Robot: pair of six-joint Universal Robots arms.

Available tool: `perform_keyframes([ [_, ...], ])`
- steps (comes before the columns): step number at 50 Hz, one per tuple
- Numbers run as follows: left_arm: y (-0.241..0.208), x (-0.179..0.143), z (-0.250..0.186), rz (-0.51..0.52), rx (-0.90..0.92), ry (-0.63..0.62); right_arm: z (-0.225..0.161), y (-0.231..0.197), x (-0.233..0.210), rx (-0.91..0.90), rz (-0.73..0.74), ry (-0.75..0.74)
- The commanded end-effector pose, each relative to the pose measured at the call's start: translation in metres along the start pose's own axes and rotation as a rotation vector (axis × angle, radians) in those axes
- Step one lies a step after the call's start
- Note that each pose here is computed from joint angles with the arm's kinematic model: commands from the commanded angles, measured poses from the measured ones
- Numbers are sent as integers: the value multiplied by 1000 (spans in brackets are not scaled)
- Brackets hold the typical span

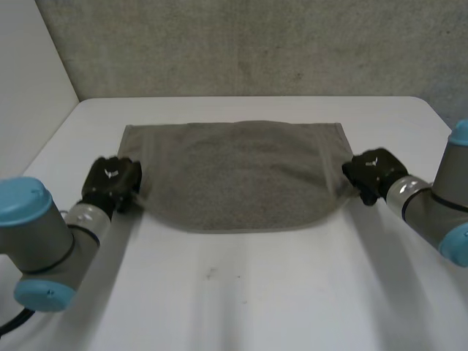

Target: Fold the towel.

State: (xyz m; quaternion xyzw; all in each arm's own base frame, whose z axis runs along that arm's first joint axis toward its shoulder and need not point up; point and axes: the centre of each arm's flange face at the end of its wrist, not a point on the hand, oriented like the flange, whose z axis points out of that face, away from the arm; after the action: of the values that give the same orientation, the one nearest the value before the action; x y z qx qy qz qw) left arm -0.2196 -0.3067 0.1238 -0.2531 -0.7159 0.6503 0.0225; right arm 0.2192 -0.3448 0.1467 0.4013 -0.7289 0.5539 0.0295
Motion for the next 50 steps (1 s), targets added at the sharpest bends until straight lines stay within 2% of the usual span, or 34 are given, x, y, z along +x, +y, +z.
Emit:
perform_keyframes([
  [1,11,-2,-10,75,-48,-4,-18,-1,14,-40,15,42],
  [10,11,-4,-7,82,-34,-16,-36,-8,34,-8,131,89],
  [17,16,-3,-8,79,-58,-13,-38,0,35,-30,144,84],
  [25,1,-22,-26,84,-54,-60,-48,-3,34,-48,124,77],
  [30,-7,-20,-57,123,-100,-30,-68,5,29,-155,57,15],
  [32,-10,-17,-69,140,-114,-2,-87,19,26,-273,-29,-57],
  [33,-17,-16,-82,155,-119,21,-87,19,26,-273,-29,-58],
  [35,-25,-14,-98,170,-124,48,-115,21,22,-360,-129,-145],
  [37,-40,-10,-125,178,-126,108,-129,17,21,-378,-176,-176],
  [40,-51,-8,-139,164,-115,154,-143,8,28,-366,-224,-177],
  [44,-59,-15,-133,169,-61,149,-135,-6,41,-257,-225,-114],
  [46,-66,-20,-125,183,-20,133,-118,-16,57,-170,-162,-35],
  [48,-67,-28,-93,203,38,115,-105,-12,61,-157,-126,-22],
  [49,-67,-28,-93,203,38,115,-104,-12,62,-157,-126,-22],
  [50,-64,-29,-74,203,56,123,-88,-11,68,-139,-102,3],
])
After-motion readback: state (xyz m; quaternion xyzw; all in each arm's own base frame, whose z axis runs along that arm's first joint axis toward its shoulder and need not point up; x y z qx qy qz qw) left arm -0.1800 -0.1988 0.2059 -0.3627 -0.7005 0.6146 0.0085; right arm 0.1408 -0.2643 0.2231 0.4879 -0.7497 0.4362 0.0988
